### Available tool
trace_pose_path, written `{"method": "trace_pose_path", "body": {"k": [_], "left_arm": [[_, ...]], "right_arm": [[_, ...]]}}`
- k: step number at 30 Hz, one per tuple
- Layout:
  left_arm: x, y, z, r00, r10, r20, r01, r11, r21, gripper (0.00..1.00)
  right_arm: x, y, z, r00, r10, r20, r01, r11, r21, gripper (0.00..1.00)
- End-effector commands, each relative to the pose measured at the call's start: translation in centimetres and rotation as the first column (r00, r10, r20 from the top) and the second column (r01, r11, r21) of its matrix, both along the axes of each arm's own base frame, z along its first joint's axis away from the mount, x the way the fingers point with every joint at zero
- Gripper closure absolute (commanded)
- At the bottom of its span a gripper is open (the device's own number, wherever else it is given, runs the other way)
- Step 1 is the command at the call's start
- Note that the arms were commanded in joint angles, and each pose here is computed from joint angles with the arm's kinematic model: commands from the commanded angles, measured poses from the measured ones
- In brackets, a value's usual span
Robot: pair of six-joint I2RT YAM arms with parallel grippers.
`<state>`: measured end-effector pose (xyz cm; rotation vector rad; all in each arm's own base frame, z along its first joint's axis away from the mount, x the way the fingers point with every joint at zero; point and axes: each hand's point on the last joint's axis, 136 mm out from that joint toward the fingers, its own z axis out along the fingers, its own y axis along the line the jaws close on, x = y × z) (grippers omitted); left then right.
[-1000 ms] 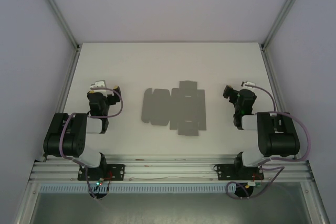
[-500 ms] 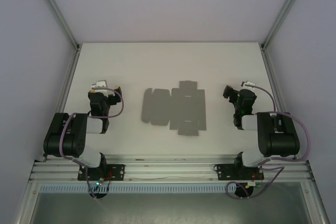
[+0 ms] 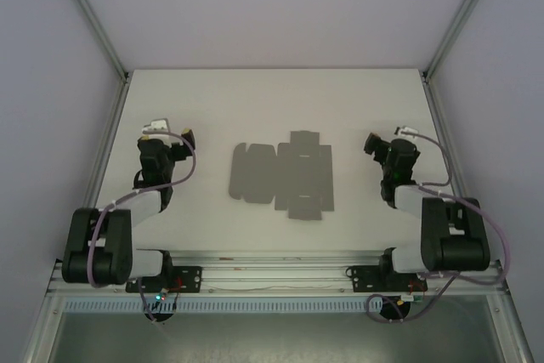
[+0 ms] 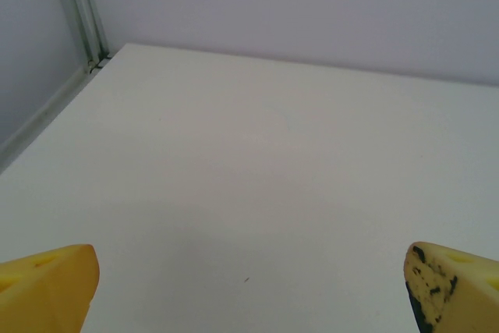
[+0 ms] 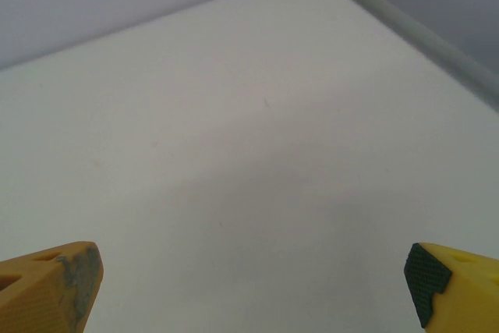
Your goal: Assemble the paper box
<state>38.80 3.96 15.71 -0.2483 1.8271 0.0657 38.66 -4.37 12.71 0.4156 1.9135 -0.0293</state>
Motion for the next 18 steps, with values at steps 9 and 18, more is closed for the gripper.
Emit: {"method": "trace_pose_path", "body": {"k": [9, 18], "left_arm": [[-0.1, -9.2, -0.8, 0.93, -0.309, -0.199, 0.214, 0.896, -0.388, 0.0], [-2.4, -16.9, -5.7, 0.752, -0.581, -0.312, 0.328, 0.74, -0.587, 0.0]], "right_arm": [[-2.7, 8.6, 2.5, 0.952, 0.151, -0.267, -0.135, 0.988, 0.079, 0.01], [-5.5, 19.4, -5.2, 0.752, 0.437, -0.493, -0.279, 0.889, 0.363, 0.48]]}}
